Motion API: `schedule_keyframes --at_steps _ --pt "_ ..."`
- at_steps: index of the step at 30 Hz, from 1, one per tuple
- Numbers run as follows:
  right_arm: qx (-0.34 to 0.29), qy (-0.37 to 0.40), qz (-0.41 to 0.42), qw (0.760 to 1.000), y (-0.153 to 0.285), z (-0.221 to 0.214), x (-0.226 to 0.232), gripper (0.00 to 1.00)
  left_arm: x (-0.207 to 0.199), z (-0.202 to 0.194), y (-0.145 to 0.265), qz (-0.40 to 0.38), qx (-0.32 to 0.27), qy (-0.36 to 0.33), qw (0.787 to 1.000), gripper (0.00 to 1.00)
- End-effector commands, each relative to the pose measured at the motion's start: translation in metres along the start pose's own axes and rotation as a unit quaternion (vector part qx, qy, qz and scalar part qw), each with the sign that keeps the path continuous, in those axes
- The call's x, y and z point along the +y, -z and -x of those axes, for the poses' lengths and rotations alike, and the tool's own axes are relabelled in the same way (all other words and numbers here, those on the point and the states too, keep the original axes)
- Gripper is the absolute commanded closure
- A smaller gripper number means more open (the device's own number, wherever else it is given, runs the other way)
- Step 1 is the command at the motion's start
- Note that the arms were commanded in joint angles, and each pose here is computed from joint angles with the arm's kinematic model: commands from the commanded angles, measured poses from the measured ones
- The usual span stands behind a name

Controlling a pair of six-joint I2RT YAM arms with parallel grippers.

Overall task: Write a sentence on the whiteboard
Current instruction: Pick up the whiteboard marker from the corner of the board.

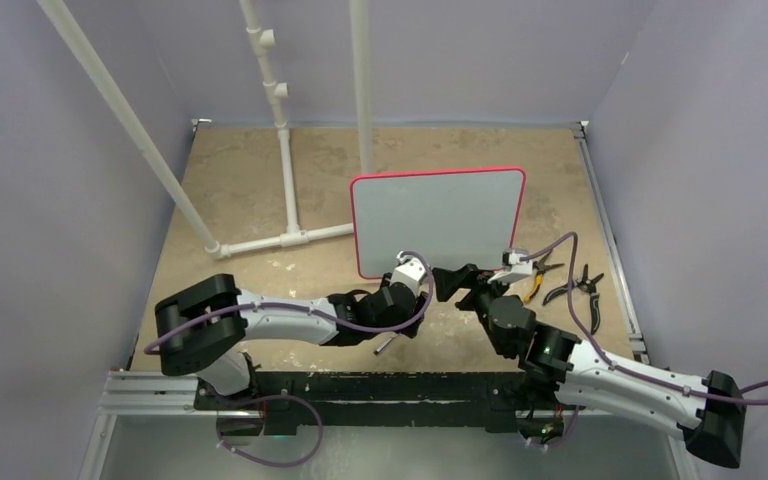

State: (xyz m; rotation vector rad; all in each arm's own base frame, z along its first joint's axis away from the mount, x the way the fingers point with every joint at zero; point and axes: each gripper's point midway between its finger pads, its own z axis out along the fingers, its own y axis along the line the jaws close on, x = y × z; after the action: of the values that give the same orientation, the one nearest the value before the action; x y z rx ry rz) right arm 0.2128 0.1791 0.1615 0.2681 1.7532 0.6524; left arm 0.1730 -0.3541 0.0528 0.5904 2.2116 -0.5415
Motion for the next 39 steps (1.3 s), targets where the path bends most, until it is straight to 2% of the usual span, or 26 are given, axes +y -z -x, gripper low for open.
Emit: schedule_keyframes --at_steps 1,10,15,19,27,29,33,36,39 --pt "-0.021 -0.017 -0.021 0.999 0.001 0.008 -0.009 0.11 -0.009 0.020 -0.009 0.006 -0.032 -0.006 0.999 0.48" --pt "-0.035 -0.039 -0.027 0.998 0.005 0.014 -0.015 0.10 0.012 -0.008 -0.027 0.074 0.000 -0.047 0.996 0.59" --pt "-0.037 -0.046 -0.031 0.998 0.006 0.016 -0.017 0.10 0.030 -0.013 -0.020 0.113 -0.003 -0.029 0.993 0.70" --pt "-0.037 -0.046 -0.033 0.998 0.006 0.015 -0.018 0.10 0.040 -0.013 -0.010 0.131 -0.012 -0.014 0.991 0.75" --pt "-0.034 -0.042 -0.038 0.998 0.004 0.013 -0.018 0.10 0.039 -0.016 -0.014 0.132 -0.009 0.004 0.991 0.76" --pt "-0.032 -0.041 -0.038 0.998 0.004 0.012 -0.017 0.10 0.040 -0.015 -0.014 0.137 -0.011 0.003 0.991 0.82" --pt "-0.025 -0.036 -0.037 0.998 0.002 0.010 -0.015 0.10 0.041 -0.014 -0.013 0.145 -0.007 0.008 0.989 1.00" --pt "-0.019 -0.032 -0.037 0.999 0.000 0.008 -0.012 0.08 0.042 -0.009 -0.005 0.141 -0.020 0.030 0.989 1.00" --pt "0.000 -0.037 -0.031 0.999 -0.002 0.000 -0.006 0.07 0.028 0.013 0.006 0.096 -0.062 0.068 0.991 1.00"
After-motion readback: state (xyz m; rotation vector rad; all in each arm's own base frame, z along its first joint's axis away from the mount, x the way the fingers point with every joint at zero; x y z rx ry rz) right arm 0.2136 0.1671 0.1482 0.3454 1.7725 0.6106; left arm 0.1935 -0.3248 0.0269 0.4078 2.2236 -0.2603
